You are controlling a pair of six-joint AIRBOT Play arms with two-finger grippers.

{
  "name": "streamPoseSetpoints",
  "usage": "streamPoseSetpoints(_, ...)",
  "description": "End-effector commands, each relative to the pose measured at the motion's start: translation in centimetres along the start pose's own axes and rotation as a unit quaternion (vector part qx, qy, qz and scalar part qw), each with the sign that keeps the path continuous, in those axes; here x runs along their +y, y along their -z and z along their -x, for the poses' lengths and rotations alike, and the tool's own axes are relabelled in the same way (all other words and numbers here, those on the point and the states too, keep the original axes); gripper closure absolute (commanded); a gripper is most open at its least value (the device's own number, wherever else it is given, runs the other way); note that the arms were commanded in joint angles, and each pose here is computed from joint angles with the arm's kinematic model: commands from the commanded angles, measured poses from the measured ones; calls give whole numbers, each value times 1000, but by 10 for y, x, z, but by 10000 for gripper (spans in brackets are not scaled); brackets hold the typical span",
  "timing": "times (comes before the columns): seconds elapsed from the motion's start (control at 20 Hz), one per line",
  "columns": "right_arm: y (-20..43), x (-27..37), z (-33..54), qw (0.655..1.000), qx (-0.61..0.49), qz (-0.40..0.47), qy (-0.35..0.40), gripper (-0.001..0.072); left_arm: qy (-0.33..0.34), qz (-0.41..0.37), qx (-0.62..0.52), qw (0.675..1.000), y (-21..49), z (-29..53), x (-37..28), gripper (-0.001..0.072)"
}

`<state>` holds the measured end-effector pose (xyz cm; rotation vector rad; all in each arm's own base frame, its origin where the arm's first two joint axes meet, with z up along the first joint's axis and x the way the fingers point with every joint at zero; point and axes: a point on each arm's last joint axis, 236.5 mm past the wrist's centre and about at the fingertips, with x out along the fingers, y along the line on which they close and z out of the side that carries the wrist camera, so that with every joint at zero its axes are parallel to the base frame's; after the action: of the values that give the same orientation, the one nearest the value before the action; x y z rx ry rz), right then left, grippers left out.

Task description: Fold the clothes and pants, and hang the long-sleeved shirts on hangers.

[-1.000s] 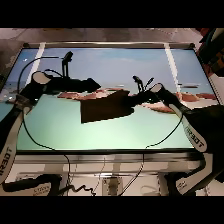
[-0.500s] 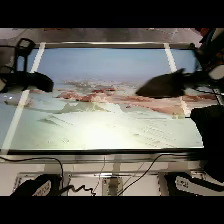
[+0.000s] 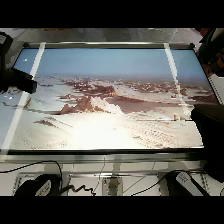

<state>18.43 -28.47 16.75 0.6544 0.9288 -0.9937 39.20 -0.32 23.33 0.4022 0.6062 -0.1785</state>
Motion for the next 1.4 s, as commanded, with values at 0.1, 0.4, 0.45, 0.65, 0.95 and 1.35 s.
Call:
streamPoseSetpoints(0.1, 29, -104, 2, 973, 37, -207, 95, 222, -4, -2, -1, 1000, 0, 2, 2, 698)
streamPoseSetpoints(0.4, 28, -56, -29, 979, 47, -196, -9, 510, -4, -2, -1, 1000, 0, 2, 2, 698)
streamPoseSetpoints(0.45, 27, -36, -36, 985, 47, -158, -43, 652, -4, -2, -1, 1000, 0, 2, 2, 698)
streamPoseSetpoints(0.65, 35, 67, -51, 991, 30, 23, -125, 700, -4, -2, -1, 1000, 0, 2, 2, 698)
streamPoseSetpoints(0.95, 132, 254, 3, 905, -10, 343, -253, 700, -4, -2, -1, 1000, 0, 2, 2, 698)
streamPoseSetpoints(1.35, 246, 300, 52, 807, 12, 507, -301, 699, -4, -2, -1, 1000, 0, 2, 2, 698)
